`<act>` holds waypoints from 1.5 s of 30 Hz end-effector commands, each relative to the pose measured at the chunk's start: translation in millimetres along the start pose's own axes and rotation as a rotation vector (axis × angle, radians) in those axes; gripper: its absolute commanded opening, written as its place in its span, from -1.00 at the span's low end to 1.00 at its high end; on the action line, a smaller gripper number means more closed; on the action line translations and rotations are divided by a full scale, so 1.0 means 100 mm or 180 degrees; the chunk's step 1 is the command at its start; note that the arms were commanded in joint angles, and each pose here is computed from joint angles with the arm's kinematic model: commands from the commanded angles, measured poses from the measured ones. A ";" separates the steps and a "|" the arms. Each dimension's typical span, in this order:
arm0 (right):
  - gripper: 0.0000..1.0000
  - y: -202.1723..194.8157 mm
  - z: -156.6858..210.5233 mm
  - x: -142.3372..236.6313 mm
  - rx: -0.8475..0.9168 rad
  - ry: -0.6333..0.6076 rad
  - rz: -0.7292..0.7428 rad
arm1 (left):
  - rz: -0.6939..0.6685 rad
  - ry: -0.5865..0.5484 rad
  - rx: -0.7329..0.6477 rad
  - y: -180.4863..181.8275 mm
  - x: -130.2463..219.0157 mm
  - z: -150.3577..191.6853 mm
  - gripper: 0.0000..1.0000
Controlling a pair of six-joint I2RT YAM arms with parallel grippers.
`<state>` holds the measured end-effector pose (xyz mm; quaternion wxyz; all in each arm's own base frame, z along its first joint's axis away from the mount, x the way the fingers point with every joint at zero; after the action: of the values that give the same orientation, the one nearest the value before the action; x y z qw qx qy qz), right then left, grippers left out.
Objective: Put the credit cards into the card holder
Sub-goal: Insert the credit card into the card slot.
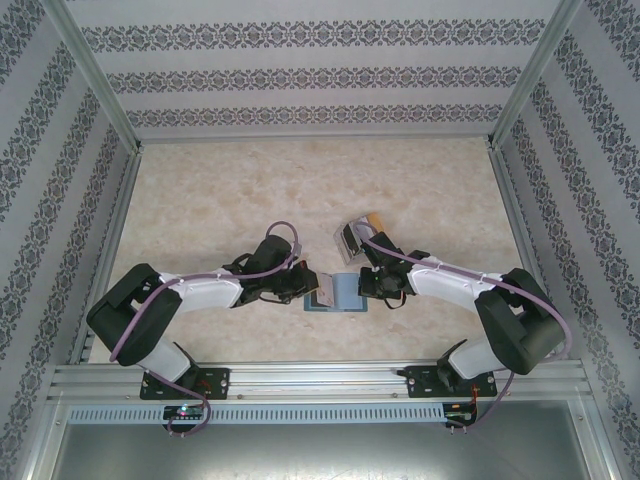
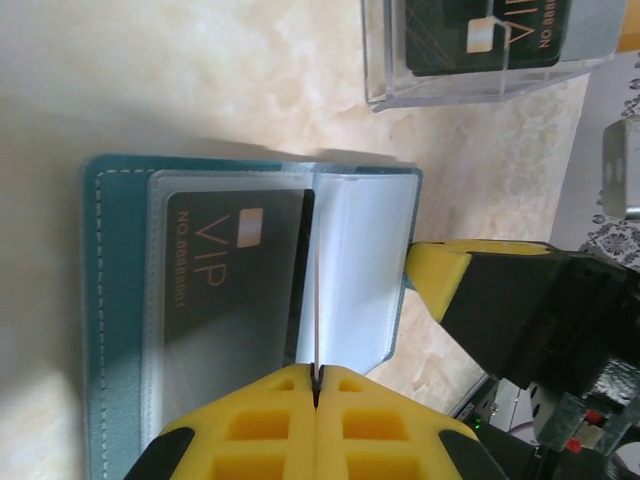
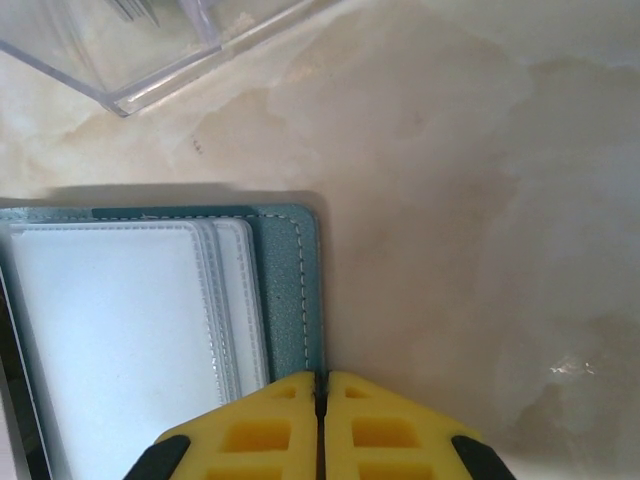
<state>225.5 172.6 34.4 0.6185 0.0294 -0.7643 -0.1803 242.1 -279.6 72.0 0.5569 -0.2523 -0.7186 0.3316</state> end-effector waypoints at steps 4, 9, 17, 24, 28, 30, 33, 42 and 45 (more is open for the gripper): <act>-0.95 -0.16 0.23 -0.14 -0.0029 0.0279 0.0201 | 0.0129 -0.0051 -0.0318 0.00 -0.15 -0.01 -1.00; -0.94 -0.18 0.25 -0.17 -0.0019 0.0302 0.0236 | 0.0124 -0.0052 -0.0356 0.08 -0.24 -0.01 -1.00; -0.94 -0.22 0.27 -0.20 -0.0021 0.0319 0.0297 | 0.0237 -0.0010 -0.0427 0.09 -0.28 0.04 -1.00; -0.93 -0.21 0.25 -0.20 -0.0001 0.0314 0.0302 | -0.0057 0.0145 -0.0598 0.18 -0.28 0.06 -1.00; -0.94 -0.20 0.24 -0.20 0.0003 0.0315 0.0308 | 0.0005 0.0191 -0.0579 0.12 -0.36 0.04 -1.00; -0.93 -0.20 0.24 -0.20 0.0004 0.0319 0.0305 | -0.0018 0.0233 -0.0577 0.12 -0.41 0.05 -1.00; -0.93 -0.19 0.24 -0.20 0.0000 0.0316 0.0297 | -0.0010 0.0272 -0.0555 0.11 -0.47 0.06 -1.00; -0.93 -0.18 0.24 -0.20 -0.0021 0.0317 0.0269 | -0.0091 0.0463 -0.0709 0.01 -0.65 0.14 -0.89; -0.93 -0.17 0.24 -0.20 -0.0021 0.0318 0.0256 | -0.0112 0.0498 -0.0715 0.00 -0.68 0.16 -0.82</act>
<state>226.3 173.1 32.6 0.6239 0.0241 -0.7606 -0.1777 258.9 -334.6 45.6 0.5518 -0.3373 -0.7197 0.2525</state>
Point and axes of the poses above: each hand's point on the last joint's axis, 136 mm out from that joint toward the fingers, its own x axis back along the fingers, its own y axis along the line the jaws close on, z = x × y, the point moved 2 cm from there along x, back along the fingers, and after that the axes turned 6 degrees about -x, right-handed, at the moved point
